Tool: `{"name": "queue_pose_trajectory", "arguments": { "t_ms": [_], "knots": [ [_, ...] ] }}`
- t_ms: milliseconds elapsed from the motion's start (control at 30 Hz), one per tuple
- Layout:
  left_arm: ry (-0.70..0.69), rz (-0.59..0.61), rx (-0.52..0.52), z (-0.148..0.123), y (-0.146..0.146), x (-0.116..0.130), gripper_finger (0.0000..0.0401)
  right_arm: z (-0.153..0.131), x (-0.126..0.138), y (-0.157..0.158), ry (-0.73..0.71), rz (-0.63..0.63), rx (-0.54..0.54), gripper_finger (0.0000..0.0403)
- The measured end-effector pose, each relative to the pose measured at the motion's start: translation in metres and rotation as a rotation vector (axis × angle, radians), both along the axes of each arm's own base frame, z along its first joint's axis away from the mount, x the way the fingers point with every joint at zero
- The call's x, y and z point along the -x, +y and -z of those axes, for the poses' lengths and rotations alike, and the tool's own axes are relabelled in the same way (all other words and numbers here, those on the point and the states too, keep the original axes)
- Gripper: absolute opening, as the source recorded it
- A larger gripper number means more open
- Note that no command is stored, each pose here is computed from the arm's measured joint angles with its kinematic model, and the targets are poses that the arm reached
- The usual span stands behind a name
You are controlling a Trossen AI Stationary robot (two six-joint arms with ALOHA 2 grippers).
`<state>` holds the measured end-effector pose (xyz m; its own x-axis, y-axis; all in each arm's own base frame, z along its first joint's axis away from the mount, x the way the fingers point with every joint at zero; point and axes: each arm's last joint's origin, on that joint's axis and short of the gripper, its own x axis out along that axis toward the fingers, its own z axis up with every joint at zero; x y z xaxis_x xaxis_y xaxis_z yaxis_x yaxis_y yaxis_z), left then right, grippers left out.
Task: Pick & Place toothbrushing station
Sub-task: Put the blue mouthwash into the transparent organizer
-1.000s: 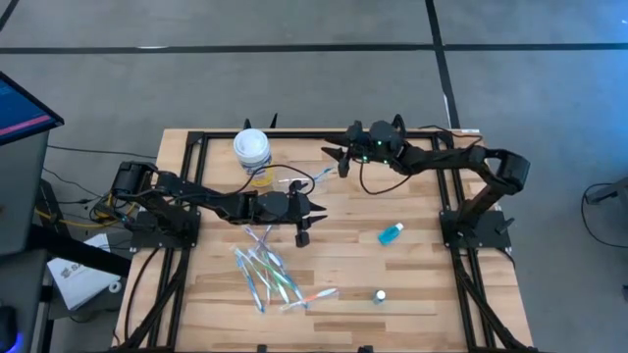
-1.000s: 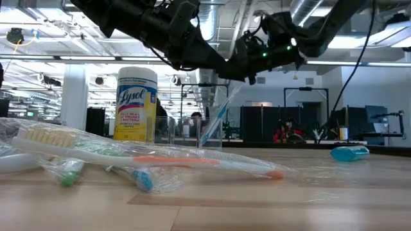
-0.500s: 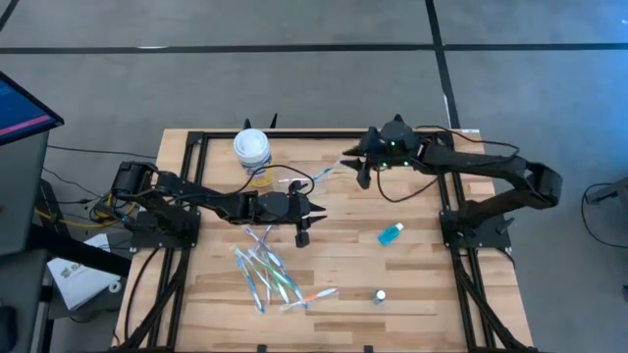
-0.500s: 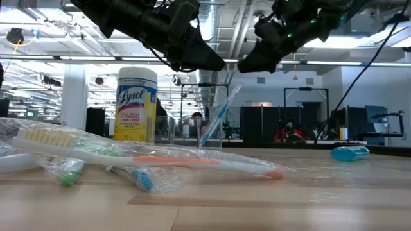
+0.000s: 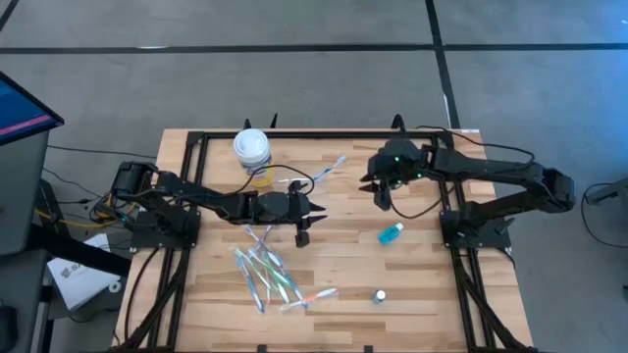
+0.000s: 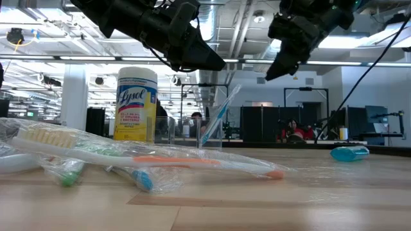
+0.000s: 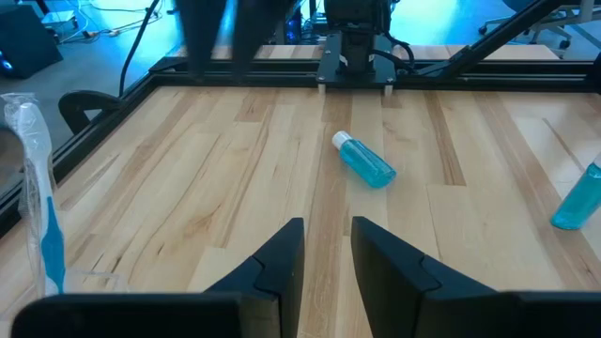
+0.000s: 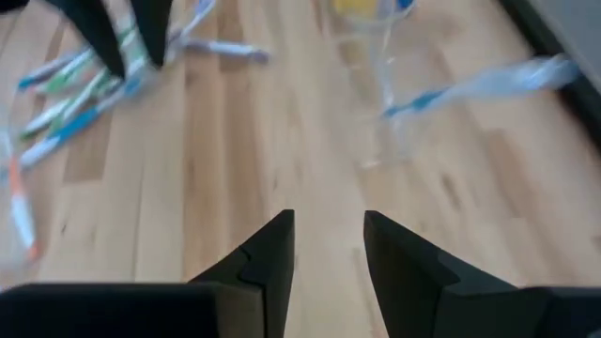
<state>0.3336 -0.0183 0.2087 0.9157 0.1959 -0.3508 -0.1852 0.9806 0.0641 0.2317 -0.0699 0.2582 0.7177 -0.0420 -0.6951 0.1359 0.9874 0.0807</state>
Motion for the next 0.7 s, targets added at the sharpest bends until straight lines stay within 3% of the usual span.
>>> {"name": "queue_pose_trajectory", "arguments": {
  "t_ms": [367, 700],
  "knots": [
    [0.001, 0.004, 0.001, 0.0, 0.0, 0.0, 0.0086, 0.013, 0.012, 0.01, 0.19, 0.004, -0.083, 0.0119],
    [0.0, 0.004, 0.001, 0.0, 0.0, 0.0, 0.0086, 0.046, 0.025, 0.014, 0.298, 0.032, -0.13, 0.0118]
  ]
}}
